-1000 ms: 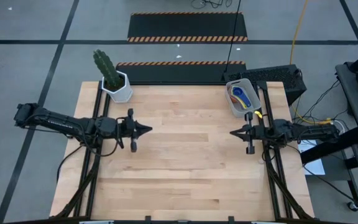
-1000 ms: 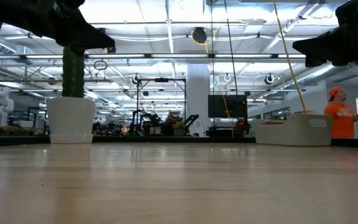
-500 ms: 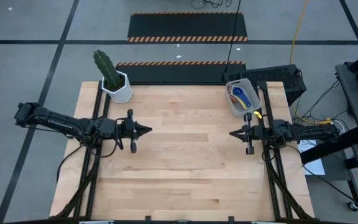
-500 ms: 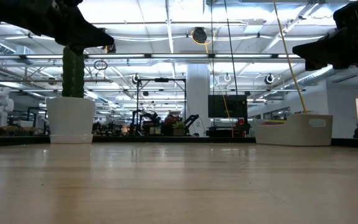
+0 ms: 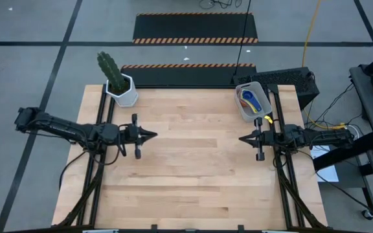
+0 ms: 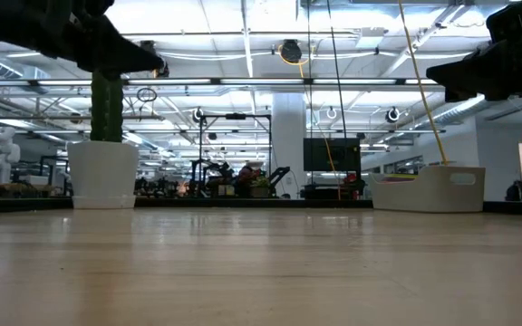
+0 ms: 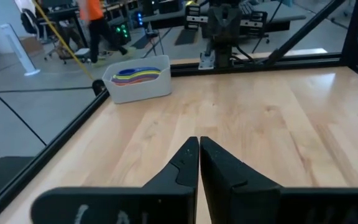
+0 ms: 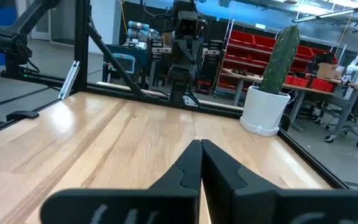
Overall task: Nest measuring cups in basket
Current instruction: Return to Home Position
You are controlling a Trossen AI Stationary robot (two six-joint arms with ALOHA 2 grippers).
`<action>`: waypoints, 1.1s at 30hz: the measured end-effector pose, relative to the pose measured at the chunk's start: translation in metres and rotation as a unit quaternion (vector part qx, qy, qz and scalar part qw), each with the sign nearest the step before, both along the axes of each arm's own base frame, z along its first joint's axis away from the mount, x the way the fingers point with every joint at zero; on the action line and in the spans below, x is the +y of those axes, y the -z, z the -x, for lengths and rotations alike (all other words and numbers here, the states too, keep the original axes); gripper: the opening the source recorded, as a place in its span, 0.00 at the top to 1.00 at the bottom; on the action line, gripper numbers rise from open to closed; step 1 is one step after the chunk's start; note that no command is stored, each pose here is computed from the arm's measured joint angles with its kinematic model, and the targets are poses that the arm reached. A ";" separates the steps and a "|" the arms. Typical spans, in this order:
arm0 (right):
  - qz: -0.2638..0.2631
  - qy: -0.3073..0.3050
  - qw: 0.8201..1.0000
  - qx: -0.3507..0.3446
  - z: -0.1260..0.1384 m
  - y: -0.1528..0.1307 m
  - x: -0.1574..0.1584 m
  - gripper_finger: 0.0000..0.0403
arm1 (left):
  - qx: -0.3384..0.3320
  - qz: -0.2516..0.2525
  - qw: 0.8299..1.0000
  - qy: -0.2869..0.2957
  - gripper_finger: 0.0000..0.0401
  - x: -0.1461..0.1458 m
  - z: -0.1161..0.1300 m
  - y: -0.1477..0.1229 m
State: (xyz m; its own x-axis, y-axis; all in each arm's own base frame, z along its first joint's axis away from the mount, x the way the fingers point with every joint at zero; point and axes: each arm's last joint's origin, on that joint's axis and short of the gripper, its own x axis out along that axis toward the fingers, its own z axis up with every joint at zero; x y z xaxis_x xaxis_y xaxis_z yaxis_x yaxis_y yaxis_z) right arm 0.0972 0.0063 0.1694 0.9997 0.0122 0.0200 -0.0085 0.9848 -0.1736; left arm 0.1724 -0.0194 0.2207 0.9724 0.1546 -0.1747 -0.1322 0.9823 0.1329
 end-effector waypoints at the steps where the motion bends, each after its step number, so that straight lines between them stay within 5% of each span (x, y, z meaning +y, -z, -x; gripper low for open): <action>1: 0.000 0.000 1.000 0.000 0.000 0.000 0.000 1.00 | -0.002 0.000 1.000 0.000 0.96 0.000 0.002 0.002; 18: 0.000 0.001 1.000 -0.001 0.000 0.000 0.000 1.00 | -0.080 0.022 0.996 0.014 0.99 0.002 0.036 0.023; 33: 0.000 0.001 1.000 -0.002 0.000 0.000 0.000 1.00 | -0.085 0.048 0.995 0.030 0.99 0.000 0.047 0.055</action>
State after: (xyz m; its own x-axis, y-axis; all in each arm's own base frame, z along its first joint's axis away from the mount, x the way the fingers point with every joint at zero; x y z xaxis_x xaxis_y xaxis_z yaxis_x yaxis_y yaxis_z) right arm 0.0972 0.0063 0.1697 0.9997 0.0110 0.0236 -0.0068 0.9848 -0.1733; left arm 0.1255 -0.0197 0.1661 0.9961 0.0865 -0.0182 -0.0862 0.9961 0.0179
